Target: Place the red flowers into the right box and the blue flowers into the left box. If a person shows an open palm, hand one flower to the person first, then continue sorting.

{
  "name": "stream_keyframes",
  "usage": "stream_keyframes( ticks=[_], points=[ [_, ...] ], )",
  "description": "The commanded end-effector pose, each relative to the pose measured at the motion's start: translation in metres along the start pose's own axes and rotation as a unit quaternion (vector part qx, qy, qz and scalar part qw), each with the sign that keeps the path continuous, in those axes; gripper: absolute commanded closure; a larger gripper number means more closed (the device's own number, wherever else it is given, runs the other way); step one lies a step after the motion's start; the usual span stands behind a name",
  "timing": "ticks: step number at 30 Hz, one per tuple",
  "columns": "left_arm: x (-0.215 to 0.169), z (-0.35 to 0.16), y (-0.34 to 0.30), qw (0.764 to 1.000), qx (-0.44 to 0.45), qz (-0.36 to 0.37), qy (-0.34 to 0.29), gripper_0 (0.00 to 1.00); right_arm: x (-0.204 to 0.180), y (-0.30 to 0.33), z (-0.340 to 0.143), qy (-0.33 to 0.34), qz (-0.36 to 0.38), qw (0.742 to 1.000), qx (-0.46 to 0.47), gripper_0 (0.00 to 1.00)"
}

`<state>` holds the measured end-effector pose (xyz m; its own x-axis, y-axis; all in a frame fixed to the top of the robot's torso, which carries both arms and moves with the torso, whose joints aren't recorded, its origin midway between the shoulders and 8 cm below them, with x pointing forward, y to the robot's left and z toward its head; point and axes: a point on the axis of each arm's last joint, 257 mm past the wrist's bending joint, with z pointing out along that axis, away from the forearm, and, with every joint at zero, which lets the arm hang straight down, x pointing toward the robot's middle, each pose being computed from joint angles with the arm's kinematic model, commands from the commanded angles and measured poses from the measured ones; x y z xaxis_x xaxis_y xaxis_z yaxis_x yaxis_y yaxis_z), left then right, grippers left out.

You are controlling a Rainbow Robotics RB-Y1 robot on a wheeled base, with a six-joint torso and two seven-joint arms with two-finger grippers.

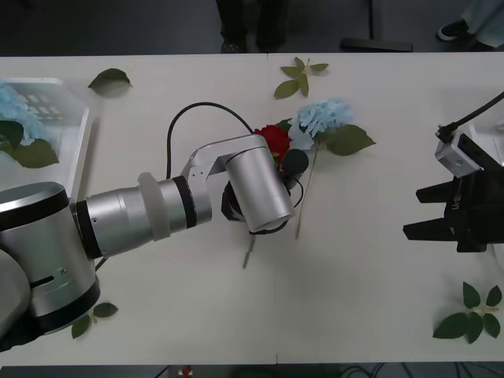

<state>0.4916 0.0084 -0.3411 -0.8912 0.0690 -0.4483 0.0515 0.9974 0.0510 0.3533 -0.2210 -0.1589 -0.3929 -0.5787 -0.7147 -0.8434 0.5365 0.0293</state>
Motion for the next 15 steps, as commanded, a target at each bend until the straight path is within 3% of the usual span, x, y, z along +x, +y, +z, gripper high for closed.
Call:
stream_keyframes(
  ticks=[1, 15],
  points=[
    [-0.012, -0.012, -0.013, 0.999, 0.003, 0.032, -0.014, 1.0, -0.005, -0.002, -0.004, -0.003, -0.02, 1.0, 0.006, 0.26],
    [-0.024, -0.022, 0.005, 0.999, 0.009, 0.048, -0.005, 1.0, -0.005, -0.002, -0.004, -0.003, -0.02, 1.0, 0.006, 0.26]
  ],
)
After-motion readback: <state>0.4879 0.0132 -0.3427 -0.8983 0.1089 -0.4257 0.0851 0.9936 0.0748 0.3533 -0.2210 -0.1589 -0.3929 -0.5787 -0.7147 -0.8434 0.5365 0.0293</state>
